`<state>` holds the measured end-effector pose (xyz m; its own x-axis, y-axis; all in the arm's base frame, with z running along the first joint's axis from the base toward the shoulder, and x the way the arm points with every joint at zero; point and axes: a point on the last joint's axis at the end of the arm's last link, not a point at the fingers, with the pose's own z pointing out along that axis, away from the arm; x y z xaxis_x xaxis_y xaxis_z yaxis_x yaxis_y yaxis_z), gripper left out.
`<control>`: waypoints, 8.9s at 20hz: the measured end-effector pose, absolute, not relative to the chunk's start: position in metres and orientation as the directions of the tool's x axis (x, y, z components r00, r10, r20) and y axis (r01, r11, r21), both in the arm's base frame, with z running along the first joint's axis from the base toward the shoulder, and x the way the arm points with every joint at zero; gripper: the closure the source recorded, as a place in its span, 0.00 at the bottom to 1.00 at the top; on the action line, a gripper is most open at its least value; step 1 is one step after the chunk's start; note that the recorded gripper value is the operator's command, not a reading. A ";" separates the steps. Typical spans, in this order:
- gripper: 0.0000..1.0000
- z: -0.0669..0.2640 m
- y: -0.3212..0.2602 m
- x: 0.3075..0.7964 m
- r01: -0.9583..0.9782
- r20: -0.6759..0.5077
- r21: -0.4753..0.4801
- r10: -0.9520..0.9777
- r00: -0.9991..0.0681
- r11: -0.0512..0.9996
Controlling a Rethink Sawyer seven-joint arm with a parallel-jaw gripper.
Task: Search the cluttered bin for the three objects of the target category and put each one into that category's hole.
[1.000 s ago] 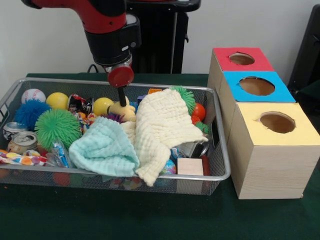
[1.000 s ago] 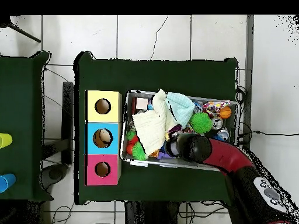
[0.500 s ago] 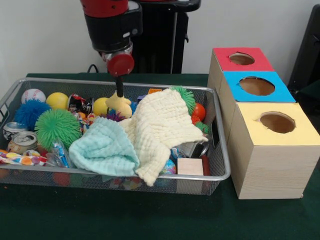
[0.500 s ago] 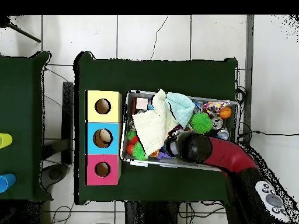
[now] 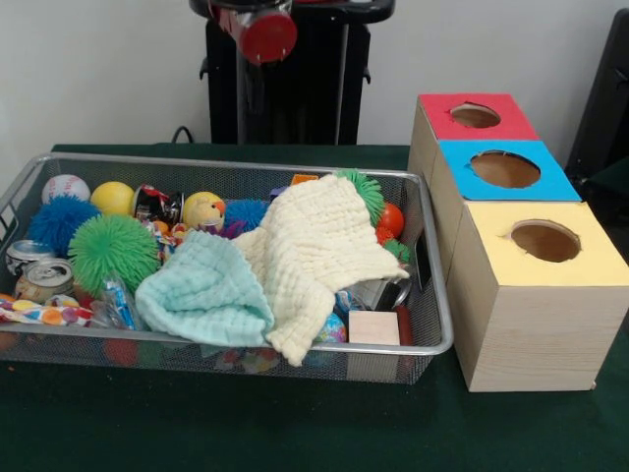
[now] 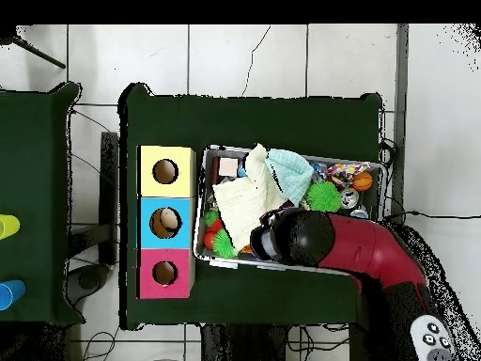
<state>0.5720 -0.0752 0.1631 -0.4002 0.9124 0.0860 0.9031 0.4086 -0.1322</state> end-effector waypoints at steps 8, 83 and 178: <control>1.00 0.196 -0.077 0.578 0.914 0.047 -0.096 0.919 -0.391 0.394; 0.00 0.051 -0.160 0.557 0.919 -0.020 -0.165 0.930 -0.366 0.358; 0.00 -0.026 -0.074 0.475 0.814 -0.079 -0.066 0.810 -0.581 0.577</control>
<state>0.4752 -0.0742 -0.0259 -0.5806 0.8103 -0.0793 0.8141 0.5769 -0.0661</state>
